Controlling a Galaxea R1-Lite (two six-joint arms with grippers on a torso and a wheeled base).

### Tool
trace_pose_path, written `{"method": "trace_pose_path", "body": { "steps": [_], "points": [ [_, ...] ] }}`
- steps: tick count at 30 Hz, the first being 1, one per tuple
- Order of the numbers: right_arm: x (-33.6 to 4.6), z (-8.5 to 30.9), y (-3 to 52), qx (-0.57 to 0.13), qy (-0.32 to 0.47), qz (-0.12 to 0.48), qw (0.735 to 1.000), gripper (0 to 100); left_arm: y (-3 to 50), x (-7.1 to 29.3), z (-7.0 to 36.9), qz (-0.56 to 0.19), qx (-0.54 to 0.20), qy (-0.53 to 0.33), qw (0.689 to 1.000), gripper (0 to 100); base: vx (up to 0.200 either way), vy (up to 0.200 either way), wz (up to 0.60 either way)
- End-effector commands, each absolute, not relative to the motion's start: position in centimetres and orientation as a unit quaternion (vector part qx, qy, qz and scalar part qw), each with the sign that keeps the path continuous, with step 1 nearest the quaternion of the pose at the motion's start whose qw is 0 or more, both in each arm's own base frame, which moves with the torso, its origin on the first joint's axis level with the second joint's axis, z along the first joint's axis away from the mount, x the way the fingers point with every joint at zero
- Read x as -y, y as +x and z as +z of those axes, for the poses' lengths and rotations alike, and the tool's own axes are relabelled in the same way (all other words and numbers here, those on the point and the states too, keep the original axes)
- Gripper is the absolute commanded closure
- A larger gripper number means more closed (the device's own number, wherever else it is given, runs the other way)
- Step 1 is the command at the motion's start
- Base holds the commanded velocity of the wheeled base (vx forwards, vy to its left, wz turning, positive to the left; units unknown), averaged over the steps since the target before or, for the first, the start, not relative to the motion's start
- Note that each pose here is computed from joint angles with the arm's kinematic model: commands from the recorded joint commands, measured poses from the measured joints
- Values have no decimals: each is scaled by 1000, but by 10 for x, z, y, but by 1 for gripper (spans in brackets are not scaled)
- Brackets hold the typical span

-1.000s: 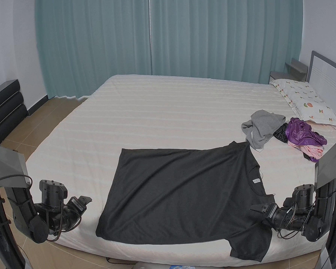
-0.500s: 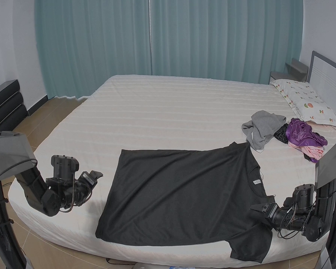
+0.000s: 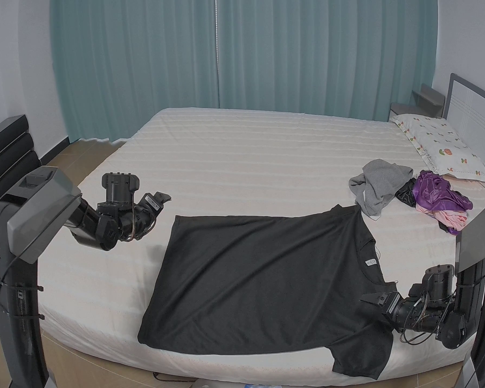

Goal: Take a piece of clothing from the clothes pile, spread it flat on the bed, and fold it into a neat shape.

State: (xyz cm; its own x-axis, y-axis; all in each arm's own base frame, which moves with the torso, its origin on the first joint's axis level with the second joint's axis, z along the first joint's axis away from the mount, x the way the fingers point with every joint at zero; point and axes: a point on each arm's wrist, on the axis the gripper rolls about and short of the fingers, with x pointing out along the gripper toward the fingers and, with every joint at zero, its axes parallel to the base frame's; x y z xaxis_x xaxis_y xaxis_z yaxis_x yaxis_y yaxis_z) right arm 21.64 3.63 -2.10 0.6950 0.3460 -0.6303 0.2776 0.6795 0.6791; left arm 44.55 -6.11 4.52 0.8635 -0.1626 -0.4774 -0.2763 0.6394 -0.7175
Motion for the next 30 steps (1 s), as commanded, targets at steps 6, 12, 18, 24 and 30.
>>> {"method": "trace_pose_path", "body": {
  "steps": [6, 12, 18, 24, 30],
  "points": [
    [-37, -20, 213, -391, 399, 22, 829, 0, 505, 72, -16, 29, -290, -390, 873, 0, 0, 0, 0],
    [-39, -20, 213, -393, 396, 26, 829, 0, 513, 78, -30, 40, -278, -365, 887, 0, 0, 0, 0],
    [-39, -19, 213, -392, 397, 27, 830, 0, 524, 81, -38, 55, -257, -357, 896, 0, 0, 0, 0],
    [-40, -19, 212, -393, 397, 27, 829, 0, 526, 91, -48, 48, -273, -331, 902, 0, 0, 0, 0],
    [-41, -19, 212, -393, 400, 29, 827, 0, 531, 91, -52, 51, -270, -325, 905, 0, 0, 0, 0]
  ]
}}
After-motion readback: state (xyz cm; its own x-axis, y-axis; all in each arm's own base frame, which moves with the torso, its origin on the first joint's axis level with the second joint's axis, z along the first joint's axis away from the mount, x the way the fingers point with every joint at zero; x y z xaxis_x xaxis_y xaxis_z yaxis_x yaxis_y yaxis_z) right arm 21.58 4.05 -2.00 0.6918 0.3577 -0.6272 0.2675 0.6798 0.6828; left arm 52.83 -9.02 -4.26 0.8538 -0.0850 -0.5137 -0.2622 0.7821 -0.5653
